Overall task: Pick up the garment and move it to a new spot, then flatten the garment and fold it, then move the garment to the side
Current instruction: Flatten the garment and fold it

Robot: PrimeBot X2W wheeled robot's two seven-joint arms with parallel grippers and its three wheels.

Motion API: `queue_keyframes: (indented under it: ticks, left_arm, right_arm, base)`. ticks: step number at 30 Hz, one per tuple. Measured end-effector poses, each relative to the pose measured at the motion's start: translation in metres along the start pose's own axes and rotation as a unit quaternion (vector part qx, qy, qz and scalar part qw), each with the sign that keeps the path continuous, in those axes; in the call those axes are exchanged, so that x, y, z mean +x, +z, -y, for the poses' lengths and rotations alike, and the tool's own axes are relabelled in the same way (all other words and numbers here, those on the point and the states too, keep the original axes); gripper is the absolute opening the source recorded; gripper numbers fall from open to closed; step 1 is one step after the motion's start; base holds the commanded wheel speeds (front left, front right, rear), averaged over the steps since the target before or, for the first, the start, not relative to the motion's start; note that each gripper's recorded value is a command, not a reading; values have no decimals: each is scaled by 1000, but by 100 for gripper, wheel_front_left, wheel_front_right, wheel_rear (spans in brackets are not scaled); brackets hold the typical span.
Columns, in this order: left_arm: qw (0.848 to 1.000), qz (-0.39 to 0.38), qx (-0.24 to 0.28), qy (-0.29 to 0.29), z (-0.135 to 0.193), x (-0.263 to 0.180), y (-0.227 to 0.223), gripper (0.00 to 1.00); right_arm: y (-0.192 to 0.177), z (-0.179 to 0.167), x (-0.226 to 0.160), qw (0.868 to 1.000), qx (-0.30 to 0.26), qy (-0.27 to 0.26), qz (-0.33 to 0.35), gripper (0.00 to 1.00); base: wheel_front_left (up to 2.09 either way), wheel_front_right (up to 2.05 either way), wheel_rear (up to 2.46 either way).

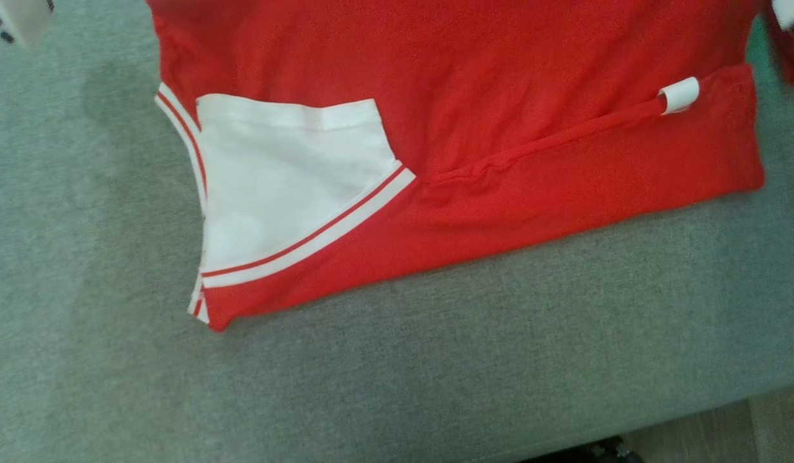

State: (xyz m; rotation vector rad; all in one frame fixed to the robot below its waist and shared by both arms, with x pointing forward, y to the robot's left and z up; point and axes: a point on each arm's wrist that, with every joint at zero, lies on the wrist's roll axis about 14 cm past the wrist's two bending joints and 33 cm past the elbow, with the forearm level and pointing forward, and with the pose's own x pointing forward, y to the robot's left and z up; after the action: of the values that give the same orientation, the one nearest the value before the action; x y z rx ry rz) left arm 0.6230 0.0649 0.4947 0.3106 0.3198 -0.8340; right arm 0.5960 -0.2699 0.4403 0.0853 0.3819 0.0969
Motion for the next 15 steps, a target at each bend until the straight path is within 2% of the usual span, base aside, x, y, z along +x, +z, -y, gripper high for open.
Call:
queue_keyframes:
  ticks: [7,15]
  left_arm:
    - [999,21,27,-8,9,-33,3,0]
    - [999,-9,-7,-43,62,-69,-44,0]
  right_arm:
    - [-19,-4,-25,999,27,19,-8,0]
    - [-44,4,-50,999,20,19,-33,0]
  base:
    - [0,0,0]
    - [0,0,0]
